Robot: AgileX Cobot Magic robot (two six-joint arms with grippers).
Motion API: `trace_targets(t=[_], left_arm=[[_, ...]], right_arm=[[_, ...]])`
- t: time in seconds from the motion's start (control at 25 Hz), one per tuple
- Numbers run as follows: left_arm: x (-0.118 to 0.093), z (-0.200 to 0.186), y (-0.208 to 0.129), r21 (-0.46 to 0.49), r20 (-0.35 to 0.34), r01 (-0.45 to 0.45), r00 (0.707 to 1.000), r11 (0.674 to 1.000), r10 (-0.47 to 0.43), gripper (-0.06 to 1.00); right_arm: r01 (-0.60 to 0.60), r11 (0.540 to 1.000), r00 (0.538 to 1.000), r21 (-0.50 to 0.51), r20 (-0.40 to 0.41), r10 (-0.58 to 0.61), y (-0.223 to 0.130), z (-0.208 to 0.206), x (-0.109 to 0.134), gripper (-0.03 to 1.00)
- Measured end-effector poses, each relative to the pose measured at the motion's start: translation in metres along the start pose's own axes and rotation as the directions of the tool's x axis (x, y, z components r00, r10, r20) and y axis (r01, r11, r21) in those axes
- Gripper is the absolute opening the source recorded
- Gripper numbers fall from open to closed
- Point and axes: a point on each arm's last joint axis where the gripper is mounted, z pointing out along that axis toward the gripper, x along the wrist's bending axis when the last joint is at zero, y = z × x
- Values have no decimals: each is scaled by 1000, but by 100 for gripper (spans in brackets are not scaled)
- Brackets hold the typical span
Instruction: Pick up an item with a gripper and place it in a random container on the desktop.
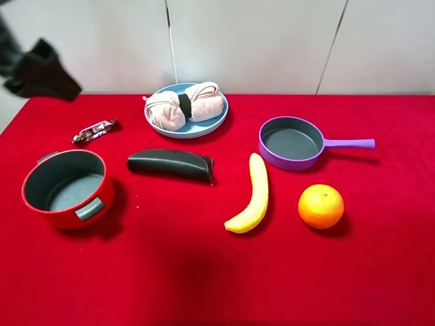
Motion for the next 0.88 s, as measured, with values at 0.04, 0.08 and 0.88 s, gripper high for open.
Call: trace_targets(t=[0.04,0.08,0.88], left_arm=[[-1,-5,-6,4,0,8,1000,1000,-8,99],[-2,-12,-14,2,-1,19,1000,1000,-19,99],[-39,-42,-157,35,86,168,982,985,-170,99]], right_arm=[[0,1000,1000,0,0,0,0,0,0,69],[0,1000,1000,0,0,0,0,0,0,69],[0,1000,1000,0,0,0,0,0,0,69]])
